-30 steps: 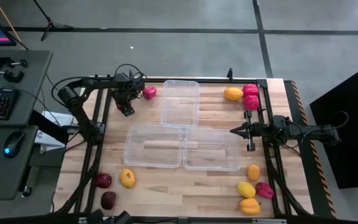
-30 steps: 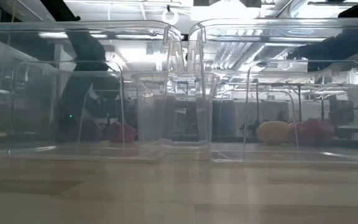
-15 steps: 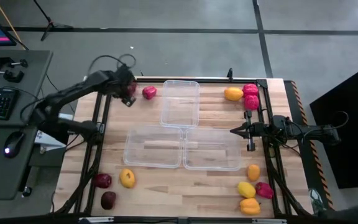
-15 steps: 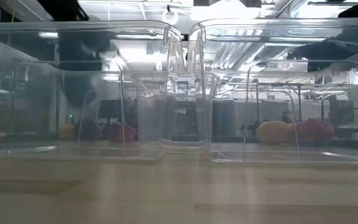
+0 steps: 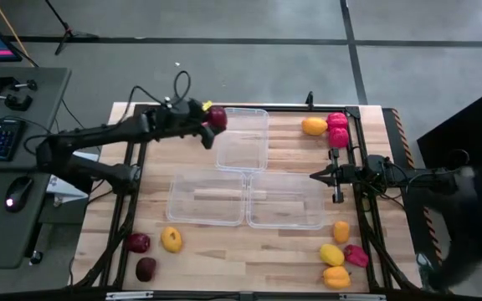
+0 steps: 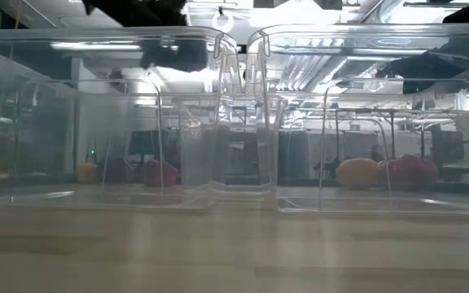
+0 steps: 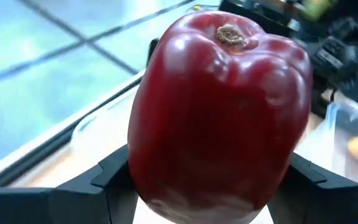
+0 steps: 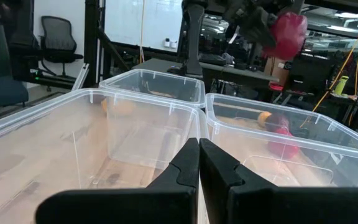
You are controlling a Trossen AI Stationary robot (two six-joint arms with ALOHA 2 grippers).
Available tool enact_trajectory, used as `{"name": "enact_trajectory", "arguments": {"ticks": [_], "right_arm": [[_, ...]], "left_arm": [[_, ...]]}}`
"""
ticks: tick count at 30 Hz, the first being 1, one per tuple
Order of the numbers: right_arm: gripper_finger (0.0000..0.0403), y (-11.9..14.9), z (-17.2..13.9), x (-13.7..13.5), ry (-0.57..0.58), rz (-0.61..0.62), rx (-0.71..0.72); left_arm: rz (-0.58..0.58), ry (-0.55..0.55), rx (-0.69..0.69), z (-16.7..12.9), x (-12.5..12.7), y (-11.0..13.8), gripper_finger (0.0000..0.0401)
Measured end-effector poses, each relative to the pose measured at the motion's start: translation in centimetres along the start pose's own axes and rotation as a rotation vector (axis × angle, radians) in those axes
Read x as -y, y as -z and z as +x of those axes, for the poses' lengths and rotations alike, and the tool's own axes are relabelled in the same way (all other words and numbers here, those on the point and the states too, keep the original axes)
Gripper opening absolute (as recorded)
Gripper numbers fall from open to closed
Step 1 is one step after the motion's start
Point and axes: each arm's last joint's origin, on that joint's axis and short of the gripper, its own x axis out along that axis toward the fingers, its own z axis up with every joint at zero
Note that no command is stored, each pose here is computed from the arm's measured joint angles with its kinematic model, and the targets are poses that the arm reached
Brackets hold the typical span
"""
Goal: Sort produce into baskets
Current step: Put the top left red apple into the top center transparent bin
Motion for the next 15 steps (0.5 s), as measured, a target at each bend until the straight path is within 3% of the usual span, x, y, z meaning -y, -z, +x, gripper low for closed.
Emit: {"name": "enact_trajectory", "arguments": {"ticks": [10, 15], "right_arm": [[0.0000, 0.0, 0.0, 0.0, 0.000, 0.000, 0.000], [0.0000, 0.0, 0.0, 0.0, 0.000, 0.000, 0.000]], "left_arm": [[-0.019, 0.032, 0.030, 1.9, 1.1, 0.3, 0.0279], [-0.024, 0.100, 0.036, 3.5, 1.4, 0.5, 0.0284]]}}
